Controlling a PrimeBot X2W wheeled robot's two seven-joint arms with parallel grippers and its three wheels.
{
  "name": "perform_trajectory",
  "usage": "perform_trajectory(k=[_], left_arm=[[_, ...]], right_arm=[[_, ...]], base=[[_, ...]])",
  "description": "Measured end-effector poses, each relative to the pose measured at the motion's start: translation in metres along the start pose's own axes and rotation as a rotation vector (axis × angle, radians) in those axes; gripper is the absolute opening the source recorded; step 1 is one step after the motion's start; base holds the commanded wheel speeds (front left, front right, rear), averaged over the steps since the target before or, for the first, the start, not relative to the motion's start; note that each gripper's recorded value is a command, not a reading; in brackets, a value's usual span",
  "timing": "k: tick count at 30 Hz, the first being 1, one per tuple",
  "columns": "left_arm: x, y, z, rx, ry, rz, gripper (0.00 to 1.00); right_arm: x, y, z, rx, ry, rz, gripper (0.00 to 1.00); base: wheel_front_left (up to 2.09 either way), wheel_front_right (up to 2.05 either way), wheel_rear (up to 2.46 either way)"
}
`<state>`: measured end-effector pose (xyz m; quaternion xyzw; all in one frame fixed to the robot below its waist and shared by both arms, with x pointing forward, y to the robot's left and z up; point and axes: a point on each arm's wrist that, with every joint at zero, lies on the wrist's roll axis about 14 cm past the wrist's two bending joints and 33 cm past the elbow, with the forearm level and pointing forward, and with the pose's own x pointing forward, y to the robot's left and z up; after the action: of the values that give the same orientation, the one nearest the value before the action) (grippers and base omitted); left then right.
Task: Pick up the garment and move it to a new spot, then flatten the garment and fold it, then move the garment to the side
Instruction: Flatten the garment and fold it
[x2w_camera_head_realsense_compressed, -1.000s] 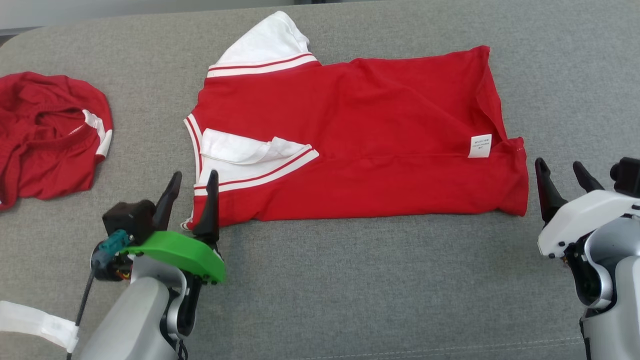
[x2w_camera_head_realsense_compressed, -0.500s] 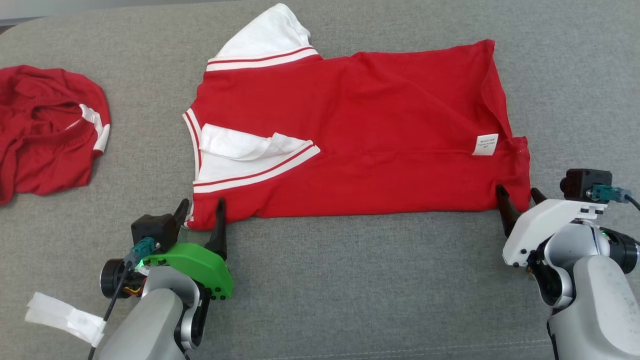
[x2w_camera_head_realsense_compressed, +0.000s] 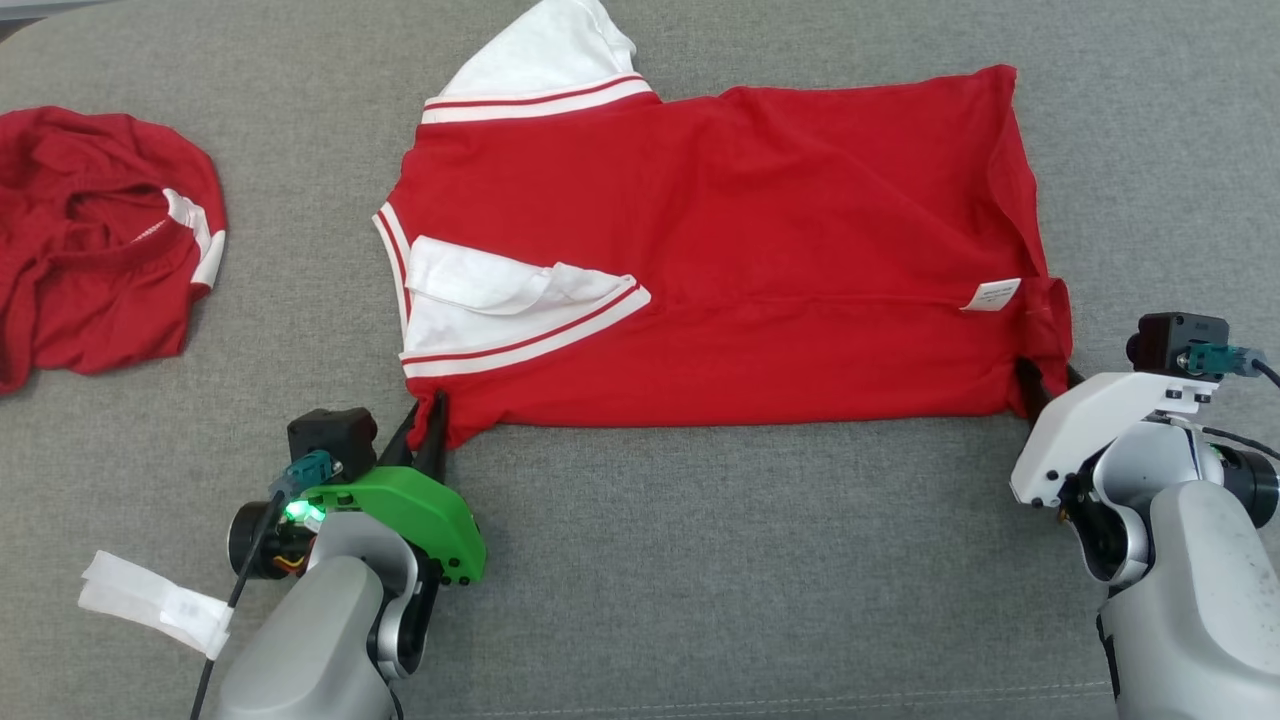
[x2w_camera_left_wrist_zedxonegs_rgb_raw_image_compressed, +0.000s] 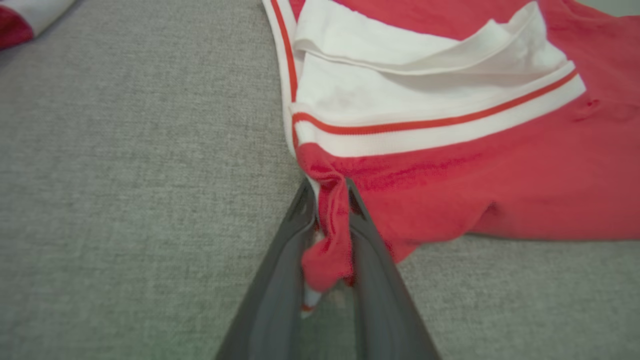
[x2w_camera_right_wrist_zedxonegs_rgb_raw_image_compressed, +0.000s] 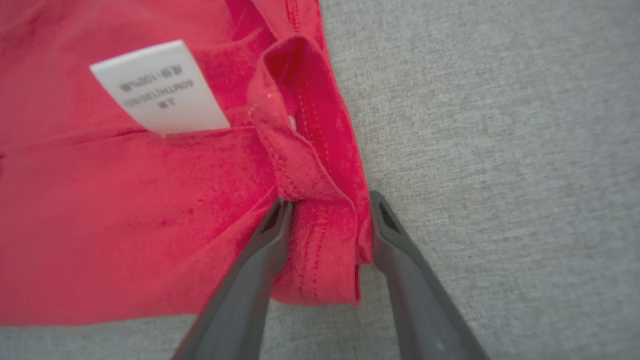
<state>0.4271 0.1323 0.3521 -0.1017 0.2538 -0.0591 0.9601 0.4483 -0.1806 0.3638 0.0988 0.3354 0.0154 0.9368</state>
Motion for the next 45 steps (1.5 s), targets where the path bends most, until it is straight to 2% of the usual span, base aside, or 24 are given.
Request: perform_trajectory(k=[6, 14, 21, 26, 27, 28, 29, 33, 38, 45], left_arm=[[-0.005, -0.003, 0.001, -0.021, 0.0, -0.011, 0.0], [-0.029, -0.005, -0.002, -0.021, -0.017, -0.028, 0.0], [-0.061, -0.012, -0.016, -0.049, 0.014, -0.021, 0.0], [-0.077, -0.017, -0.027, -0.085, 0.051, -0.017, 0.0], [-0.079, -0.017, -0.027, -0.088, 0.049, -0.014, 0.33], [-0.081, -0.017, -0.027, -0.091, 0.049, -0.013, 1.0], [-0.082, -0.017, -0.028, -0.1, 0.048, -0.01, 1.0], [-0.086, -0.007, -0.028, -0.107, 0.045, 0.037, 1.0], [-0.084, 0.006, 0.004, -0.139, -0.003, 0.072, 1.0], [-0.054, 0.004, 0.068, -0.061, 0.016, 0.022, 1.0]], right_arm=[[-0.009, 0.001, 0.004, 0.017, -0.035, 0.005, 0.0], [-0.043, -0.012, 0.011, 0.065, -0.113, -0.015, 0.0], [-0.069, -0.031, -0.011, 0.105, -0.084, -0.055, 0.0], [-0.073, -0.035, -0.027, 0.117, -0.045, -0.068, 0.0], [-0.073, -0.036, -0.03, 0.12, -0.036, -0.071, 0.05], [-0.073, -0.036, -0.032, 0.121, -0.029, -0.071, 0.88], [-0.073, -0.036, -0.033, 0.122, -0.026, -0.072, 1.0], [-0.074, -0.04, -0.027, 0.122, -0.049, -0.082, 1.0], [-0.076, -0.044, -0.001, 0.107, -0.088, -0.095, 1.0], [-0.067, -0.028, 0.072, 0.006, -0.12, -0.062, 1.0]], base=[[0.0, 0.0, 0.0], [0.0, 0.0, 0.0], [0.0, 0.0, 0.0], [0.0, 0.0, 0.0], [0.0, 0.0, 0.0], [0.0, 0.0, 0.0], [0.0, 0.0, 0.0], [0.0, 0.0, 0.0], [0.0, 0.0, 0.0], [0.0, 0.0, 0.0]])
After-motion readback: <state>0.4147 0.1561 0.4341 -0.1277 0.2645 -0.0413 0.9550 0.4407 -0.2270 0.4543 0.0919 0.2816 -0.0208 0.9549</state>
